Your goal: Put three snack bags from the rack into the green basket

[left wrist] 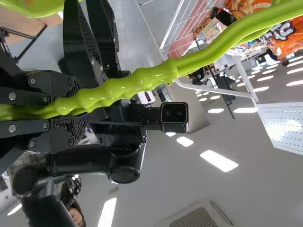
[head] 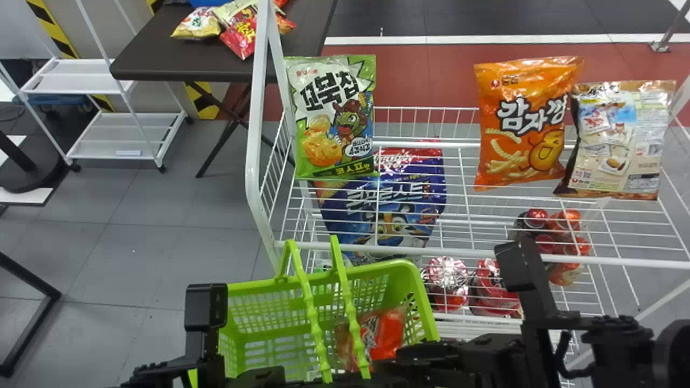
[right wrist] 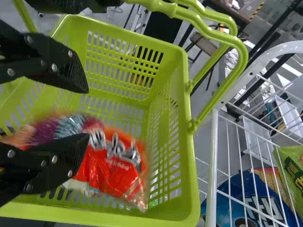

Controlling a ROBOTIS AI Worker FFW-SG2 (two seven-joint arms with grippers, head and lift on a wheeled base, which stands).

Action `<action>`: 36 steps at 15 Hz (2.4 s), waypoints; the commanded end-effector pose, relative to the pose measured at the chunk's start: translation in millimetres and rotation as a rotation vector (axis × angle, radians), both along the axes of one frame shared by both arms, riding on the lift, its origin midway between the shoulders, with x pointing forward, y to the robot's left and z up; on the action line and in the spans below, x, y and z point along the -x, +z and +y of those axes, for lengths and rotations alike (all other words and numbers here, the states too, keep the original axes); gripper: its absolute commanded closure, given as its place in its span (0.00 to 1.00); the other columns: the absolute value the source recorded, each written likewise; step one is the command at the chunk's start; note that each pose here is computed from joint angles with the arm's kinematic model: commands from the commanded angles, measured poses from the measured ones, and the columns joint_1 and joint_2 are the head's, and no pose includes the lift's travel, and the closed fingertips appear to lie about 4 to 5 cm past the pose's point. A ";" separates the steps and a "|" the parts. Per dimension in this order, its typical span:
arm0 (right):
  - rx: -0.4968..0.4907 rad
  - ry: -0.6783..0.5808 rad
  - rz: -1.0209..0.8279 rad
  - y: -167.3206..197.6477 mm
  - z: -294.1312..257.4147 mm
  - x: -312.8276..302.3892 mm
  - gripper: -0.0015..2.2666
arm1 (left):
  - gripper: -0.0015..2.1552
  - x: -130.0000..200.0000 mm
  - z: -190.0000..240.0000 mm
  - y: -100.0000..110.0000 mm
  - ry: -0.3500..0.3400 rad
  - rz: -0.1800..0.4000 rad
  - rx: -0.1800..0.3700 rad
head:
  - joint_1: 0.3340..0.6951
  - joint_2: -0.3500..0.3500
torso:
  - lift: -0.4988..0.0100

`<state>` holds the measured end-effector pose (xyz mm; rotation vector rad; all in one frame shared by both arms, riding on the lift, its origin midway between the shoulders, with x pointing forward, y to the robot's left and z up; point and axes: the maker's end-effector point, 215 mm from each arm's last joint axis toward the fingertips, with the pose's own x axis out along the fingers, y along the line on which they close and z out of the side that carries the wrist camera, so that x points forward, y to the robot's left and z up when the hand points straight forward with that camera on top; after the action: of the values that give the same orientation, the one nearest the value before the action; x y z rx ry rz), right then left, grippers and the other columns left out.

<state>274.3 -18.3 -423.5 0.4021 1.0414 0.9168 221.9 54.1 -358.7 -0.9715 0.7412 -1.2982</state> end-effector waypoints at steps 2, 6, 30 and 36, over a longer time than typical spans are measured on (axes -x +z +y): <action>-0.060 -0.047 0.015 13.0 -14.3 -12.0 0.00 | 1.00 1.4 0.0 1.6 0.002 -0.001 -0.001 | 1.00 0.62 | 0.98; -0.029 -0.217 -0.063 24.6 -77.9 -72.3 0.02 | 1.00 1.7 0.6 1.1 0.004 0.000 -0.002 | 1.00 0.54 | 0.98; 0.306 -0.611 -0.709 33.7 -208.9 -365.0 0.99 | 1.00 15.3 3.4 1.2 0.005 0.015 -0.003 | 1.00 0.19 | 0.98; 0.213 -0.568 -0.719 60.9 -189.3 -337.1 0.99 | 1.00 14.7 5.2 2.4 0.009 0.014 0.002 | 1.00 0.18 | 0.98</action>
<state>621.0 -217.0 -374.1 0.1363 0.3241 0.3467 206.4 58.6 -356.8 -0.9808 0.7499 -1.2876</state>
